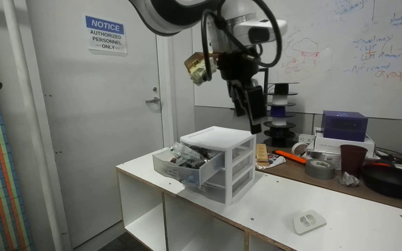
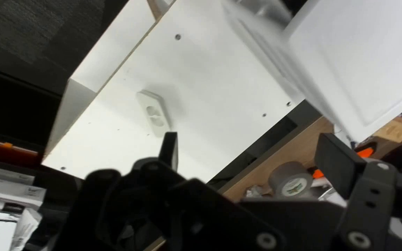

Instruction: Put the objects in the top drawer of the cabinet and close it

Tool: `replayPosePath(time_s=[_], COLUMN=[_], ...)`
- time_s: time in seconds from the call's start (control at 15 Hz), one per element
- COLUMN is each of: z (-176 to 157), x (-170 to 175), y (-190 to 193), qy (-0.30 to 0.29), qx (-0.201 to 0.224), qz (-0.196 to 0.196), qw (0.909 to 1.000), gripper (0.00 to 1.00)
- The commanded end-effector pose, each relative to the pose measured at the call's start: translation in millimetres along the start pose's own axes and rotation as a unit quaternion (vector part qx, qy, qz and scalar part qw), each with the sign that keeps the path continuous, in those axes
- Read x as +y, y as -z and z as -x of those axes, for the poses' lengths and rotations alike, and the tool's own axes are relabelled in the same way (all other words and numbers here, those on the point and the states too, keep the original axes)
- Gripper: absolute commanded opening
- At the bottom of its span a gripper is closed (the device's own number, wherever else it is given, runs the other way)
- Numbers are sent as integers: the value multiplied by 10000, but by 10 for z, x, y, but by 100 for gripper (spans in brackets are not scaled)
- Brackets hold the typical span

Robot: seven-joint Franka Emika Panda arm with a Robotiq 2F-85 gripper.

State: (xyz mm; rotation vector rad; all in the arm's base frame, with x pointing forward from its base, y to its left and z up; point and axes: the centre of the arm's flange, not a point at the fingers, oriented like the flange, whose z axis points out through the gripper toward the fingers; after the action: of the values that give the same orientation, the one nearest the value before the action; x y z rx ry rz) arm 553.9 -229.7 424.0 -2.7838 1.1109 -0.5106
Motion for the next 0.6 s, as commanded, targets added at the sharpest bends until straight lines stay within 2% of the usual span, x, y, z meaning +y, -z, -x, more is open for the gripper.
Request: replayPosePath(time_s=[0.0,0.2,0.53], z=[-621,-1001,-1405], x=[435,637,385], y=[-223,-529,-971], qy=[-301,32,575], qx=[-60,-345,-687], qz=[-45,-43,-26], qw=[9995,9994,9960], gripper=[100,100,100])
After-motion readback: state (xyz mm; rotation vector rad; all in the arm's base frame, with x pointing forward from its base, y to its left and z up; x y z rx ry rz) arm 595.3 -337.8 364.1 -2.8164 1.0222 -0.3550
